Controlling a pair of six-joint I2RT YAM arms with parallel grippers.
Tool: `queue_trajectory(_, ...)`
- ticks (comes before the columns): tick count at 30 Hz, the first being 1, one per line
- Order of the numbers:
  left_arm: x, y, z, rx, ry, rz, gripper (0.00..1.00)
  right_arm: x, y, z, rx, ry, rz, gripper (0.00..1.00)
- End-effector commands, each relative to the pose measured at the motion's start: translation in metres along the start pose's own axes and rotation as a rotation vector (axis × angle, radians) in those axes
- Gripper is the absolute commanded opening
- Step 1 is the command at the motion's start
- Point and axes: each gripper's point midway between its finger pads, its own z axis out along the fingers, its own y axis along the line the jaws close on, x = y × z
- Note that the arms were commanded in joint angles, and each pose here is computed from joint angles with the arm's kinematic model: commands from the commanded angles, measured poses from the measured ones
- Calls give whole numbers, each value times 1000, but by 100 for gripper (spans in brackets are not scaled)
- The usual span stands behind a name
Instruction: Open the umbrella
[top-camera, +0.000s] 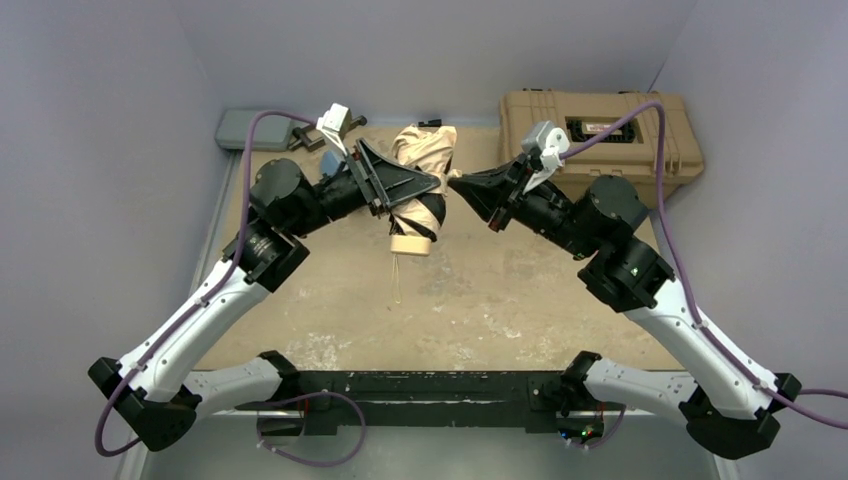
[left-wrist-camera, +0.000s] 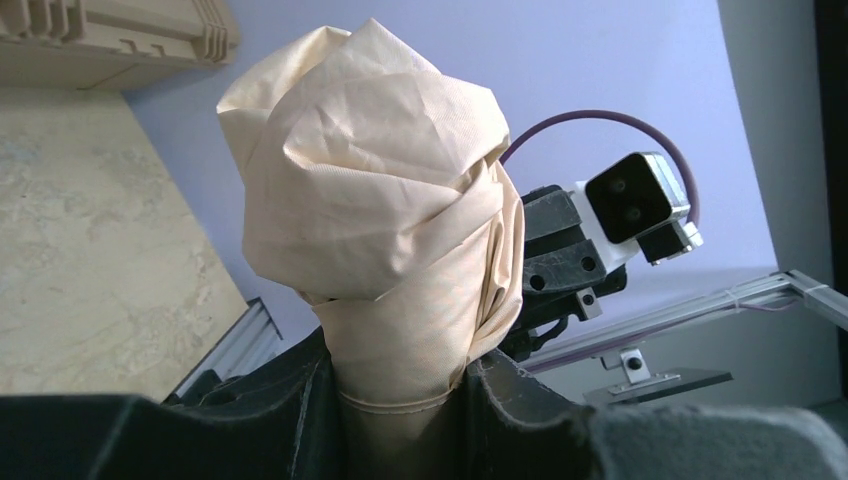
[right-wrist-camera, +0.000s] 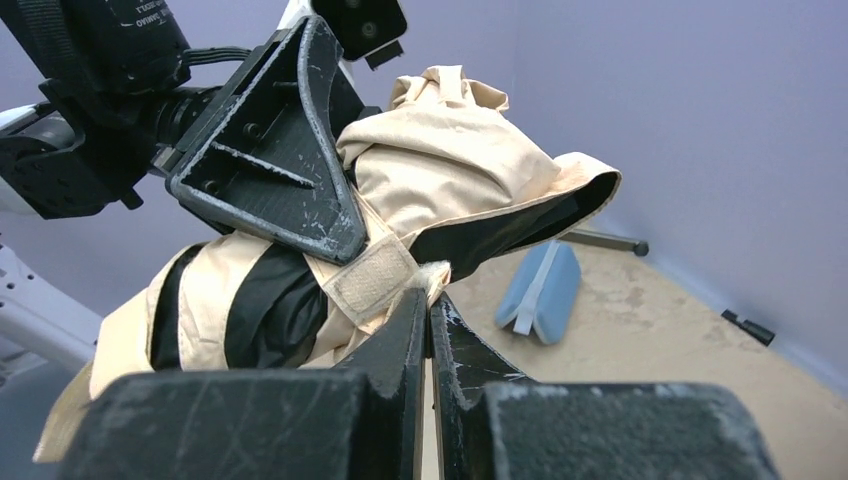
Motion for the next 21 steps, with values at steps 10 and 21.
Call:
queue_trajectory(10, -18, -105, -32, 406, -78, -23, 0, 14, -18, 4, 70, 49, -95, 0)
queue_trajectory(21, -19, -92, -31, 311, -85, 68, 0, 42, -29, -23, 170, 175, -21, 0)
